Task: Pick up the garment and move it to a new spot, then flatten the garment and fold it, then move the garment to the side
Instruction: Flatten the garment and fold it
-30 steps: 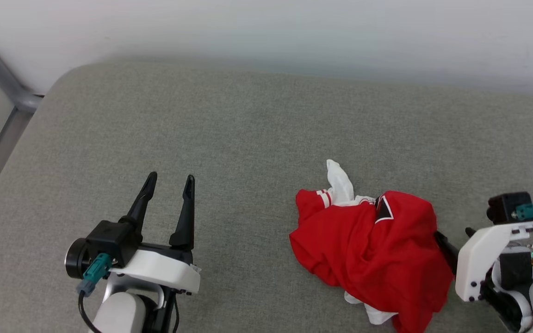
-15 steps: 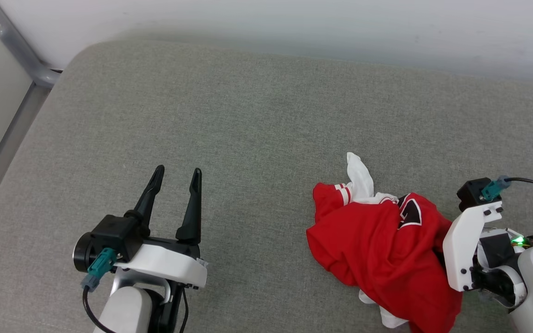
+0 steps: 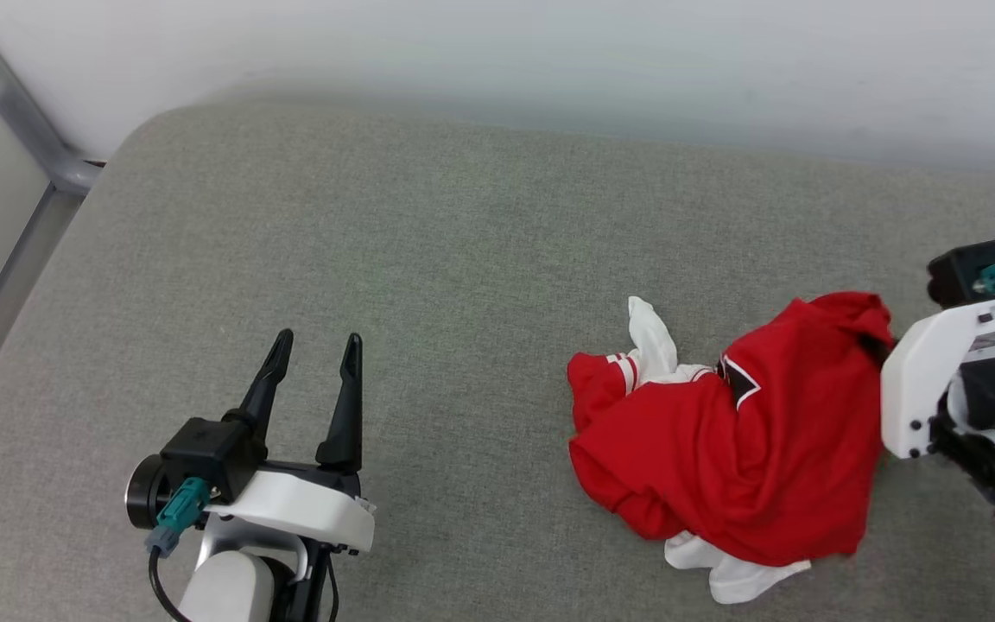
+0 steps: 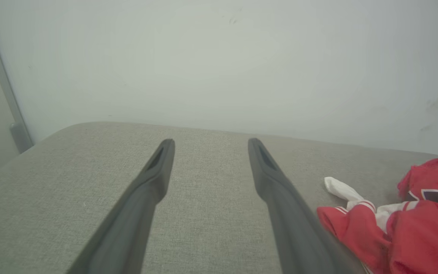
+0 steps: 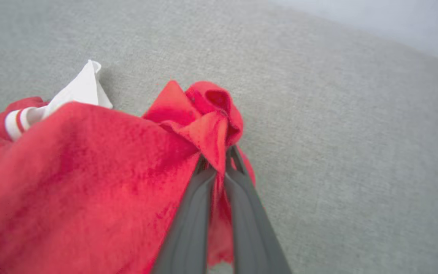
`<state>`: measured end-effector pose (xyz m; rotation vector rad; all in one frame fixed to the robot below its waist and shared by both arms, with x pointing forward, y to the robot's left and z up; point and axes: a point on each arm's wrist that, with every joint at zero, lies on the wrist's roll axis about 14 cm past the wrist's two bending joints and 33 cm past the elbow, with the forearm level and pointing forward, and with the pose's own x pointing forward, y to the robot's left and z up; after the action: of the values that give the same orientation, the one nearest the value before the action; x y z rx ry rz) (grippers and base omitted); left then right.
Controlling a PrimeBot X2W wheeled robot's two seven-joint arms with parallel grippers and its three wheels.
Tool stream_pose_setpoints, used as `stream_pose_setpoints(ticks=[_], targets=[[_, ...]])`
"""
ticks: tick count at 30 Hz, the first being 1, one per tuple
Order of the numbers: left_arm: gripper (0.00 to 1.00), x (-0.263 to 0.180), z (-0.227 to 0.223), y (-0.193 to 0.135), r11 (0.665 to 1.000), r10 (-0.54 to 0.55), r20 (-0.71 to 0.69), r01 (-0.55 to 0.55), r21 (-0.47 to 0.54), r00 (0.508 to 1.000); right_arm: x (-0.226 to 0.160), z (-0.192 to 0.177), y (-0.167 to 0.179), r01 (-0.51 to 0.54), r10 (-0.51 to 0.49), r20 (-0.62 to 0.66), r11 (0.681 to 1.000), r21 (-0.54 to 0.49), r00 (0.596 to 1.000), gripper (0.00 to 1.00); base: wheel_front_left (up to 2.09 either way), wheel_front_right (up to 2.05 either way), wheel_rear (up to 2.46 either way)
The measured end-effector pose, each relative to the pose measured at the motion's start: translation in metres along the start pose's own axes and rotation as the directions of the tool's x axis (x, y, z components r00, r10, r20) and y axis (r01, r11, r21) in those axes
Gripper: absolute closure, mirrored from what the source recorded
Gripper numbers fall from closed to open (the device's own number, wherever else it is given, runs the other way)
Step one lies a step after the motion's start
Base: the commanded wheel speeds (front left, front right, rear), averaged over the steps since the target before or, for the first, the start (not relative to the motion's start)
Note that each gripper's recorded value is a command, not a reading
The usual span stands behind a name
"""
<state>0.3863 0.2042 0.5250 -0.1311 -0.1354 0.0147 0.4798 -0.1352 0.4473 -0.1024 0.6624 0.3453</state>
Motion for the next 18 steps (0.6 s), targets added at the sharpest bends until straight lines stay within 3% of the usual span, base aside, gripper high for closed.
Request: stream_pose_setpoints(ticks=[4, 8, 13, 18], targets=[[0.00, -0.003, 0.002, -0.004, 1.000, -0.010, 0.007, 0.010, 0.000, 1.000, -0.025, 0.018, -0.037, 0.105, -0.112, 0.104, 0.992, 0.071, 0.988, 1.00, 0.00, 0.00, 0.00], [0.00, -0.005, 0.002, -0.007, 1.000, -0.020, 0.008, 0.020, -0.004, 1.000, -0.059, -0.011, -0.076, 0.222, -0.246, 0.105, 0.956, 0.193, 0.964, 1.00, 0.00, 0.00, 0.00], [0.00, -0.008, 0.001, -0.014, 0.999, -0.038, 0.002, 0.038, -0.009, 0.999, -0.102, -0.085, -0.105, 0.359, -0.382, -0.003, 0.865, 0.352, 0.924, 1.00, 0.00, 0.00, 0.00], [0.00, -0.013, -0.003, -0.018, 0.999, -0.047, -0.010, 0.047, -0.010, 0.999, -0.131, -0.163, -0.103, 0.437, -0.422, -0.146, 0.762, 0.478, 0.895, 1.00, 0.00, 0.00, 0.00]])
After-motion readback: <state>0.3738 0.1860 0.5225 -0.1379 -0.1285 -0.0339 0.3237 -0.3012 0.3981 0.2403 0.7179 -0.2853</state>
